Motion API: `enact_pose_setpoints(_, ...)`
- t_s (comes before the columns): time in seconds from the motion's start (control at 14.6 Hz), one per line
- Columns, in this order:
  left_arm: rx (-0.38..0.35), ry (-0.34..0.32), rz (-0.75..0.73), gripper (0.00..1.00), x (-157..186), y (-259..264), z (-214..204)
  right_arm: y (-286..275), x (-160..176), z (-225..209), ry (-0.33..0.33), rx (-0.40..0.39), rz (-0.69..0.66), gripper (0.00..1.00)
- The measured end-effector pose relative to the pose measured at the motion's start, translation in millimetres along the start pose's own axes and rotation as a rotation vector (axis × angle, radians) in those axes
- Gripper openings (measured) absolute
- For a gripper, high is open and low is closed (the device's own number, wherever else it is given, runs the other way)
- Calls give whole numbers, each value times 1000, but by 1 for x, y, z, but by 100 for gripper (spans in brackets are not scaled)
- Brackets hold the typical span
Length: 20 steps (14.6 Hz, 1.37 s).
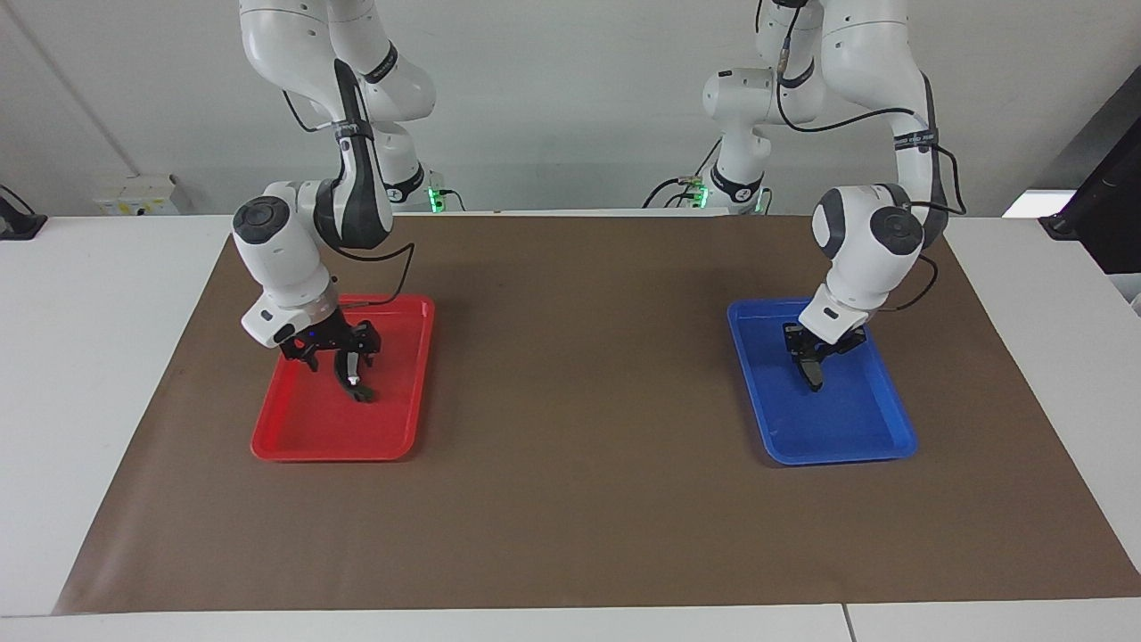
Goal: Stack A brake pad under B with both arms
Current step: 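Grasp the small pad with the left gripper while the right gripper grasps its pad, then place the small pad mid-table with the left gripper while the right gripper lifts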
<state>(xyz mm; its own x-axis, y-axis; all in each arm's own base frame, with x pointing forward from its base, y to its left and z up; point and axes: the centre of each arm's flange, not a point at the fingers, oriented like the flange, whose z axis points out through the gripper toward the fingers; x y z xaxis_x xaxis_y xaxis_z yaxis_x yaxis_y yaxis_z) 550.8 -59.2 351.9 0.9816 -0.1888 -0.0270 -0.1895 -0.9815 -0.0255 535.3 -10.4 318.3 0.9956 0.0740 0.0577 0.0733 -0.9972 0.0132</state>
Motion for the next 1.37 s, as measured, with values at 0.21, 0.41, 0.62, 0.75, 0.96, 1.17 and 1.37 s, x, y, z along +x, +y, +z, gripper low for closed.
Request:
enact_pose_setpoints(0.21,1,45,1,39,15,63,-38,3,-10,13,-13,1,6,99)
enact_pose_setpoints(0.41,-4,59,16,39,8,158,-35,5,-14,18,-24,2,2,96)
enact_pose_setpoints(0.62,-10,74,50,39,-4,228,-21,5,-15,19,-28,2,-16,88)
enact_pose_setpoints(0.75,-11,78,70,39,-7,256,-5,5,-18,22,-36,3,-26,87)
enact_pose_setpoints(0.96,-15,90,56,39,3,291,17,4,-21,25,-44,5,-32,83)
enact_pose_setpoints(1.17,-19,100,58,39,8,323,34,4,-21,25,-42,5,-51,45)
enact_pose_setpoints(1.37,-26,114,76,54,5,339,45,4,-17,21,-34,5,-38,43)
